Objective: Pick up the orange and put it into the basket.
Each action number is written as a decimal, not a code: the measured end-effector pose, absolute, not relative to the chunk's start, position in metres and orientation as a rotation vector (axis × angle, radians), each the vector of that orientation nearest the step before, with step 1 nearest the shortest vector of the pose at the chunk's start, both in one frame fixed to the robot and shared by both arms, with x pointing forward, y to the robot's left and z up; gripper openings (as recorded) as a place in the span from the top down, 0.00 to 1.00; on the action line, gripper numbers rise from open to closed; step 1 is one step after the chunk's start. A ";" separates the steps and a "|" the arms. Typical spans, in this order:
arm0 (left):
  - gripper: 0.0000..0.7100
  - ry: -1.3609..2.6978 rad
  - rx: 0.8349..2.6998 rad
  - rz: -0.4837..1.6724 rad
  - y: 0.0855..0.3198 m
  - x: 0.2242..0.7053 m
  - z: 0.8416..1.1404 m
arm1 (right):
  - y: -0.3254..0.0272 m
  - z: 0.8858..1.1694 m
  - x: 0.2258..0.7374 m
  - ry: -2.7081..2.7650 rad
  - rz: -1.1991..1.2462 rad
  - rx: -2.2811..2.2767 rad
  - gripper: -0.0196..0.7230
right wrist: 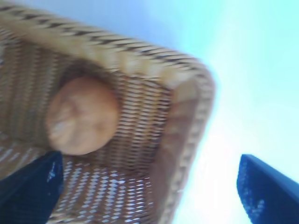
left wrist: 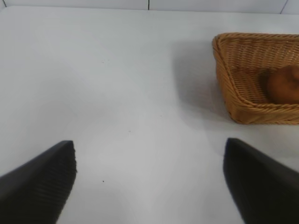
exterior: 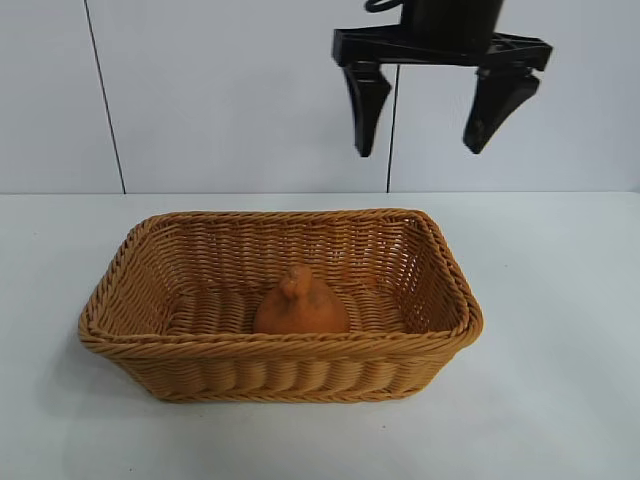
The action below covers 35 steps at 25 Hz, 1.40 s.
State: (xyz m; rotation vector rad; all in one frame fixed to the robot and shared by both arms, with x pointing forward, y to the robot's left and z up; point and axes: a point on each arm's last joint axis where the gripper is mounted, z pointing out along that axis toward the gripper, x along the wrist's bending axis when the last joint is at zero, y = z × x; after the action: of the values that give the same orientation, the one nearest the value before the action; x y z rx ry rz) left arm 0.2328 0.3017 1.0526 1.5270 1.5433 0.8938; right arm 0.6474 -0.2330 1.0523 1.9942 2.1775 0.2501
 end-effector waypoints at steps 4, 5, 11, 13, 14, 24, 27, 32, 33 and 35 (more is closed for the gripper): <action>0.14 1.543 1.527 0.894 0.302 0.233 1.053 | -0.279 1.052 0.652 2.076 0.228 2.084 0.04; 0.14 1.543 1.527 0.894 0.302 0.233 1.053 | -0.287 1.052 0.653 2.059 0.225 2.098 0.04; 0.14 1.543 1.527 0.894 0.302 0.233 1.053 | -0.293 1.049 0.650 2.082 0.230 2.112 0.04; 0.14 1.543 1.527 0.894 0.302 0.233 1.053 | -0.291 1.044 0.643 2.110 0.217 2.126 0.04; 0.14 1.543 1.527 0.894 0.302 0.233 1.053 | -0.291 1.041 0.637 2.121 0.199 2.133 0.04; 0.14 1.543 1.527 0.894 0.302 0.233 1.053 | -0.293 1.032 0.529 2.217 0.039 2.191 0.04; 0.14 1.543 1.527 0.894 0.302 0.233 1.053 | -0.294 1.032 0.484 2.222 0.027 2.197 0.04; 0.14 1.543 1.527 0.894 0.302 0.233 1.053 | -0.295 1.018 0.414 2.202 0.070 2.177 0.04; 0.14 1.543 1.527 0.894 0.302 0.233 1.053 | -0.296 1.015 0.402 2.188 0.100 2.163 0.04; 0.14 1.543 1.527 0.894 0.302 0.233 1.053 | -0.296 1.011 0.382 2.155 0.167 2.129 0.04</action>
State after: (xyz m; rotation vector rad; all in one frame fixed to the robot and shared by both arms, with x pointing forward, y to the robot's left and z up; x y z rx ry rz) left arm 0.2328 0.3017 1.0526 1.5270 1.5433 0.8938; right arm 0.3817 -0.2960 1.0111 2.1288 2.1552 0.1675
